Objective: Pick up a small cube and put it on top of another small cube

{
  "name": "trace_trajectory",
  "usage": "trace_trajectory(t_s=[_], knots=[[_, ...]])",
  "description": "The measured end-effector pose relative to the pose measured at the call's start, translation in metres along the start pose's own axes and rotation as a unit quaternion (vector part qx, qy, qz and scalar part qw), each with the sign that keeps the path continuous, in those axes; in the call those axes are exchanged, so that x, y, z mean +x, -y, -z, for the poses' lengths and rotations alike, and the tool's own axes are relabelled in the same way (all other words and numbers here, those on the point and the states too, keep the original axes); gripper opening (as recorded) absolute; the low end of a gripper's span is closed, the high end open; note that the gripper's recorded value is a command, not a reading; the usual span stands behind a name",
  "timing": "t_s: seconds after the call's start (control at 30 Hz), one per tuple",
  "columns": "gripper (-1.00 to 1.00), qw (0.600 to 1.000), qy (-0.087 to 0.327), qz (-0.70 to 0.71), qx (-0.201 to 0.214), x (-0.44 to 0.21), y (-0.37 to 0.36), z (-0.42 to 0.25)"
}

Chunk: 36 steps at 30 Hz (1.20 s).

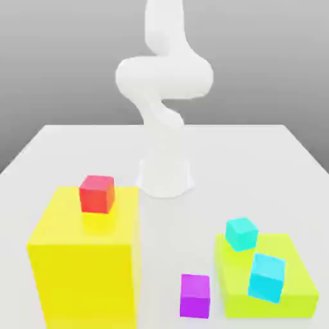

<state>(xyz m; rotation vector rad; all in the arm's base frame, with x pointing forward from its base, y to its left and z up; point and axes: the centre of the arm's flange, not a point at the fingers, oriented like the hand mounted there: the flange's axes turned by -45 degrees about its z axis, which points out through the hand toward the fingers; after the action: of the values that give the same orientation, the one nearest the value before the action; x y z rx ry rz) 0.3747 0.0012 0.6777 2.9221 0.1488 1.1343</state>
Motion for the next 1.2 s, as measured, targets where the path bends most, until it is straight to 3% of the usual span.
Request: trace_trajectory(t_s=[0.2, 0.43, 0.7, 1.0, 1.17, 1.2], knots=[[0.0, 0.989, 0.067, 0.127, 0.044, -0.017, 0.009, -0.104], [0.0, 0.948, 0.134, 0.269, 0.099, -0.062, 0.028, -0.213], [0.0, 0.869, 0.199, 0.423, 0.163, -0.141, 0.052, -0.315], [0.0, 0.738, 0.26, 0.576, 0.236, -0.253, 0.068, -0.394], [0.0, 0.72, 0.266, 0.593, 0.244, -0.297, 0.07, -0.436], [-1.0, 0.72, 0.266, 0.593, 0.244, -0.306, 0.07, -0.444]])
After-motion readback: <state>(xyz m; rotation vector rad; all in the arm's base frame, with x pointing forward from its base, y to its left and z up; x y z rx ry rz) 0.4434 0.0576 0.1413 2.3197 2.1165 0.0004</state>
